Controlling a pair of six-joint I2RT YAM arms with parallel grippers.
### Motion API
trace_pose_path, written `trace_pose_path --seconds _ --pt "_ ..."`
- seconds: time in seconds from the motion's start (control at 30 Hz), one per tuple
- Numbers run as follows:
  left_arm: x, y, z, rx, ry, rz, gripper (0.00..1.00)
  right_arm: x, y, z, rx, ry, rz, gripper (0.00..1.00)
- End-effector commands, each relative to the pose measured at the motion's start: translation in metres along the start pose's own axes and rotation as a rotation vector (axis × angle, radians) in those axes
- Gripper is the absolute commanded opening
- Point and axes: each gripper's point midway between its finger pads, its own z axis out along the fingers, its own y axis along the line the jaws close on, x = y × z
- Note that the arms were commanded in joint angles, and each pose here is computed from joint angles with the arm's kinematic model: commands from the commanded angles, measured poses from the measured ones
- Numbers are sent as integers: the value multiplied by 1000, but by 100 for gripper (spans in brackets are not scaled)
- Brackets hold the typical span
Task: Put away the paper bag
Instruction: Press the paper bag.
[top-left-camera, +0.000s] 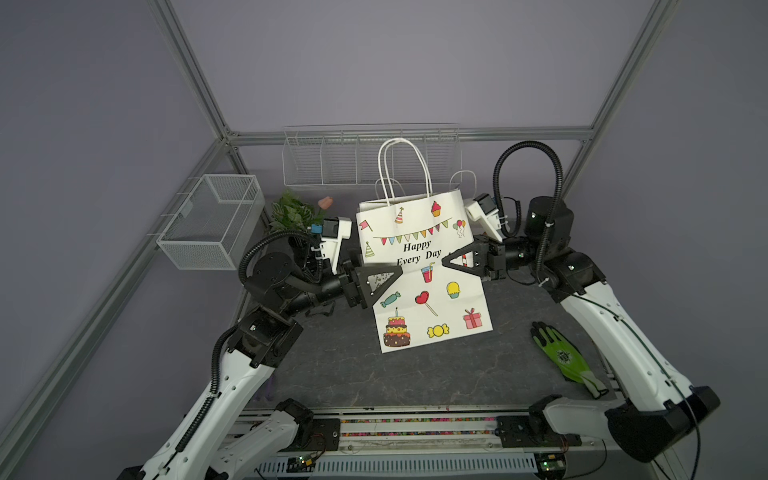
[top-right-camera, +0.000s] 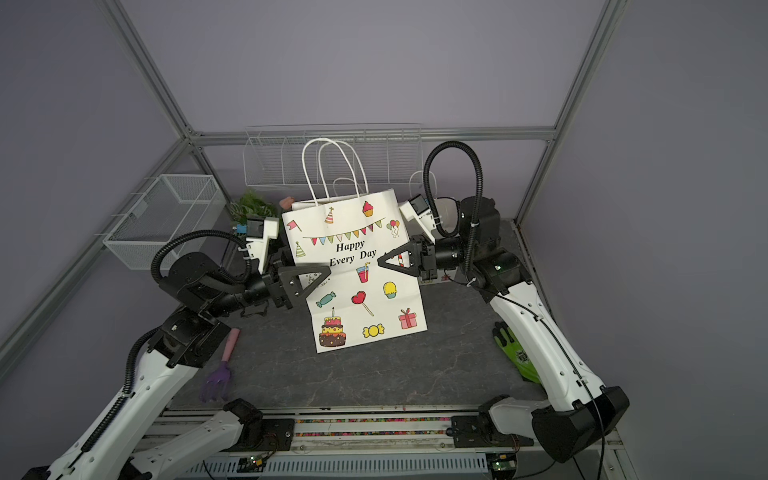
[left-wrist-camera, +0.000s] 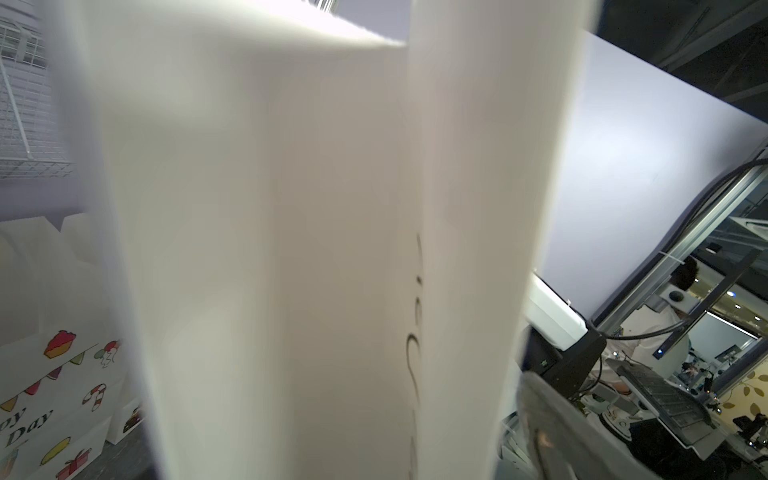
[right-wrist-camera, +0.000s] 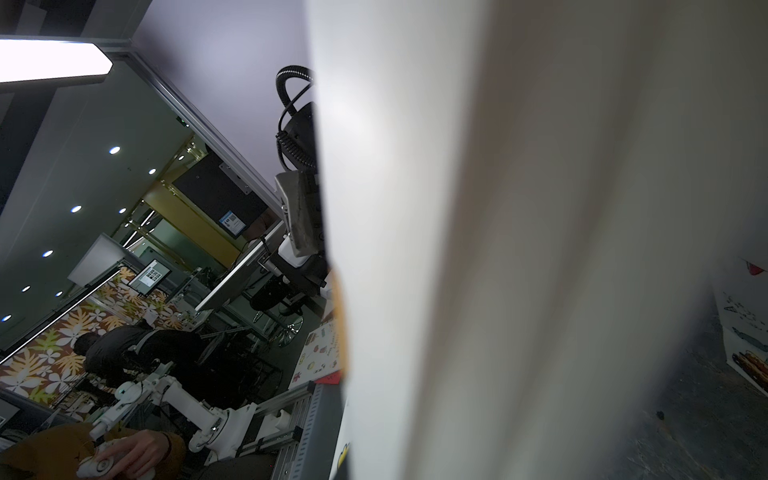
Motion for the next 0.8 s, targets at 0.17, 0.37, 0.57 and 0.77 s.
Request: trace_pose_path --seconds 0.17,0.37,0.57,0.77 --pt "28 14 7 13 67 -51 40 -13 7 -1 30 -35 -65 7" --pt "36 19 5 -8 81 -54 16 -13 13 -2 28 -41 -75 7" --pt "35 16 -2 -38 78 -30 0 -8 15 -7 52 -42 -86 7" --pt "41 15 -5 -38 101 -22 0 -6 23 -14 67 -58 -107 38"
